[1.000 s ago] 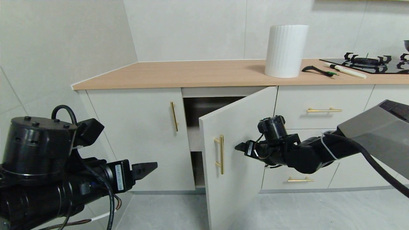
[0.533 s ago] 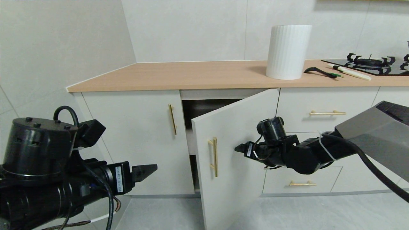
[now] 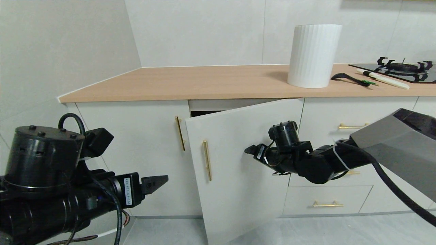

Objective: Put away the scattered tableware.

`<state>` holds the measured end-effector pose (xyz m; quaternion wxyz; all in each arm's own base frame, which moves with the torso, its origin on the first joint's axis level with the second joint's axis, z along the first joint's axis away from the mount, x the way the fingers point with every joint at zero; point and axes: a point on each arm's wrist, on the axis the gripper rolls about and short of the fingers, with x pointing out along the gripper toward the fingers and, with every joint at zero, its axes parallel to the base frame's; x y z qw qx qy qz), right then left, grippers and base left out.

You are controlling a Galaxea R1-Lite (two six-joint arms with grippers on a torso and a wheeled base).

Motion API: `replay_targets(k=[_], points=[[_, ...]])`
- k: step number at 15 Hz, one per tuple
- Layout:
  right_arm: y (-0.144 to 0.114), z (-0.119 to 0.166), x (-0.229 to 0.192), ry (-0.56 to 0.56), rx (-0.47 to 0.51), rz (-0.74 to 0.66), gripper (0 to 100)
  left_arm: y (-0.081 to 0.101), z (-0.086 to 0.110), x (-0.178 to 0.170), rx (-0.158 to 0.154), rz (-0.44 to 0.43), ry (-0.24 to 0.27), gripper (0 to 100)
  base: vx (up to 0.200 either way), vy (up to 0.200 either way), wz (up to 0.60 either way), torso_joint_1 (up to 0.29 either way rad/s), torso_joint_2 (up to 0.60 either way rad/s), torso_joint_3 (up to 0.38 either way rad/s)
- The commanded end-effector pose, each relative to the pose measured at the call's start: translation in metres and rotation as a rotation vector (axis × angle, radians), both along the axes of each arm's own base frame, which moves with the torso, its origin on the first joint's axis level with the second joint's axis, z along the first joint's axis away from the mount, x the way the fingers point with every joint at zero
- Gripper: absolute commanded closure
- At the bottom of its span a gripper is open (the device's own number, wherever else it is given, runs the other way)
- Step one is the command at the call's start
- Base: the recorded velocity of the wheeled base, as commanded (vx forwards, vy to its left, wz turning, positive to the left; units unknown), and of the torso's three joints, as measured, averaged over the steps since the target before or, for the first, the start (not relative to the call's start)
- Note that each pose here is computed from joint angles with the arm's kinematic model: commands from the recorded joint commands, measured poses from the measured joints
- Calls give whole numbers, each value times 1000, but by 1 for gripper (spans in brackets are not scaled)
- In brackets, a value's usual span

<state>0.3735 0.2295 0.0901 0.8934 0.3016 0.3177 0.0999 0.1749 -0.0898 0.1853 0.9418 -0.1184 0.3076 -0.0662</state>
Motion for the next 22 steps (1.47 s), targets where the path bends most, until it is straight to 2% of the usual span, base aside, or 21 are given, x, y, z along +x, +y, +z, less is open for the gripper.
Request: replay_targets(k=[1, 7, 18, 20, 22], points=[[8, -6, 13, -12, 32, -45, 0, 0, 0, 0, 0, 2, 1, 0, 0, 0, 0, 0, 0, 0], [11, -16, 42, -74, 19, -211, 0, 0, -1, 0, 1, 1, 4, 0, 0, 0, 0, 0, 0, 0], [-1, -32, 71, -105, -3, -330, 0, 0, -1, 0, -1, -3, 6, 0, 0, 0, 0, 0, 0, 0], [-1, -26, 66, -104, -3, -321, 0, 0, -2, 0, 0, -5, 8, 0, 0, 0, 0, 0, 0, 0], [5, 8, 30, -108, 10, -245, 0, 0, -1, 0, -1, -6, 3, 0, 0, 0, 0, 0, 0, 0]])
